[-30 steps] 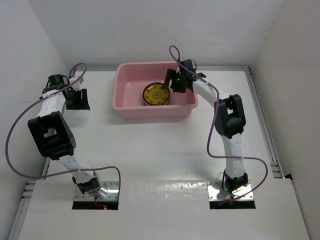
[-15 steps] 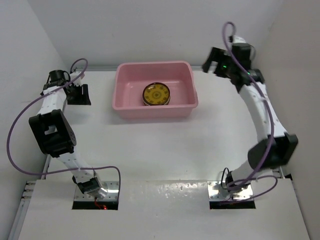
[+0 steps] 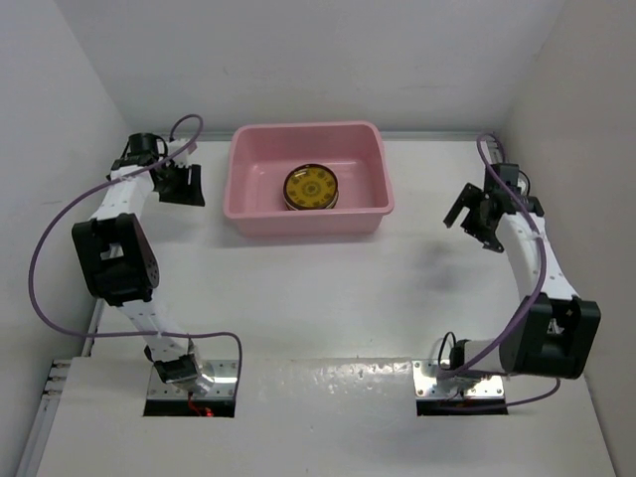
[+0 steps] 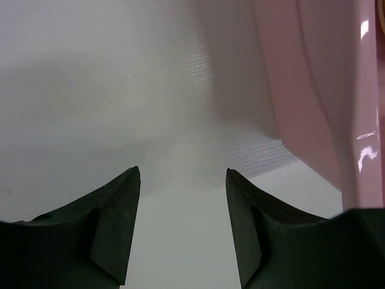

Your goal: Place the plates into the plastic bin on the countertop

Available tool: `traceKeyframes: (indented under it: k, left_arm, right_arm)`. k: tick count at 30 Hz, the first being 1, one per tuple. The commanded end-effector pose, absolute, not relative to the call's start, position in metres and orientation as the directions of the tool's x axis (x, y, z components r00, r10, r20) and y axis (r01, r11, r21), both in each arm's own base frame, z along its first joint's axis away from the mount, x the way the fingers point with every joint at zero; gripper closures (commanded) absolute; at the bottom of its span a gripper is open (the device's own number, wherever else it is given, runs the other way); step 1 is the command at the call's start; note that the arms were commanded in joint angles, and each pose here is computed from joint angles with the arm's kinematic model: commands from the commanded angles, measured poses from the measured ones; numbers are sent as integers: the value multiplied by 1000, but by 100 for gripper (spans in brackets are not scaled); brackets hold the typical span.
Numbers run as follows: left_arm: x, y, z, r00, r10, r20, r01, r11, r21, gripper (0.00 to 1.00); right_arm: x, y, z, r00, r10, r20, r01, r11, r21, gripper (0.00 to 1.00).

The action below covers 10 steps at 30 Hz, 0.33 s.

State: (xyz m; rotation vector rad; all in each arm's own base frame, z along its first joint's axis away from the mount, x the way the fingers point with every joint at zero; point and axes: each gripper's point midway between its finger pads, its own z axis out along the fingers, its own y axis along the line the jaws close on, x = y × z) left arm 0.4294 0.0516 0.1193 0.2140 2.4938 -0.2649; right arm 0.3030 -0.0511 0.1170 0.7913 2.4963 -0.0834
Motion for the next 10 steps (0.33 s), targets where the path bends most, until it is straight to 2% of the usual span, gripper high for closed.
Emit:
traceKeyframes:
  k: [1,8,10]
  left_arm:
    - [430,43,131,-777,107,-620,232,965,-124,39]
    - [423,29,132,-767,158,-621,274,957,-94,39]
    - [421,30,132,-766,169,-620,277,958,-81,39]
  right_arm:
    - [309,-45,143,-661,482,-574,489,858,157,0]
    - [305,-33,142,-667,444,-598,410,889,203,0]
    - [311,-33,156,-619,425,-660,378,898,223,0]
